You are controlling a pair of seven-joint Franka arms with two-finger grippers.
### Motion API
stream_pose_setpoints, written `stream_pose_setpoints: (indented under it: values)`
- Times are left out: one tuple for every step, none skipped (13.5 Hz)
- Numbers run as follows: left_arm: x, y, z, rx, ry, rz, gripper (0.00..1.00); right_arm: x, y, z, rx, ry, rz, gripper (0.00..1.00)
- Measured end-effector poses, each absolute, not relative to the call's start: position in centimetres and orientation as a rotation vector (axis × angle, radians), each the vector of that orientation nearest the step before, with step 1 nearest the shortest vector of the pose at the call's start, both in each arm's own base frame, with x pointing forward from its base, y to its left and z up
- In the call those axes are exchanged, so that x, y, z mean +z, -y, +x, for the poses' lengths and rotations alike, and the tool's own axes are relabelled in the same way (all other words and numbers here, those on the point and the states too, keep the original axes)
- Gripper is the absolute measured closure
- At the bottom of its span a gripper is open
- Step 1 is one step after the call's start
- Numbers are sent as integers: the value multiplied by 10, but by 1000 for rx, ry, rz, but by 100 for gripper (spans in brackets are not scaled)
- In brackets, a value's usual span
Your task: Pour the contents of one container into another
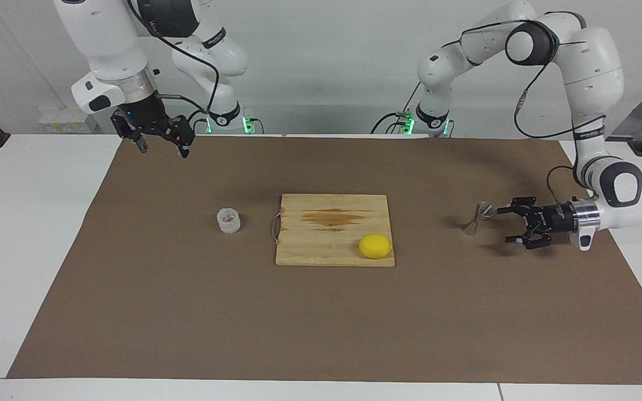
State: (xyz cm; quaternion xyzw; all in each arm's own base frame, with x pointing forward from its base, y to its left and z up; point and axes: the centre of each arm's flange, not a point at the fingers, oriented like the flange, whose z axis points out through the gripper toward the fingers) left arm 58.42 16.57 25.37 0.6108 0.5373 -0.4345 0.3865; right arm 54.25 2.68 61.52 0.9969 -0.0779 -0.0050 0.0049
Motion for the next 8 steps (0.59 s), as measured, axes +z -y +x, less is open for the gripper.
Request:
stream_pose_setpoints:
  values:
    - [253,-162,583,-1123,-1353,1535,0,615,-27,542,-16,244,3122,0]
    - [253,-158,583,-1136,-1342,1517,0,615,-27,542,-16,244,3122,0]
    - [253,-155,582,-1148,-1334,1502,0,615,-27,542,-16,244,3122,0]
    - [252,-153,581,-1155,-1328,1484,0,615,-27,542,-16,244,3122,0]
    - [251,-151,580,-1162,-1323,1471,0,615,-27,542,-16,244,3122,0]
    - [250,-149,580,-1169,-1318,1465,0,615,-27,542,-16,244,3122,0]
    - [250,-147,579,-1177,-1312,1458,0,615,-27,542,-16,244,3122,0]
    - [249,-145,578,-1184,-1306,1448,0,615,-27,542,-16,244,3122,0]
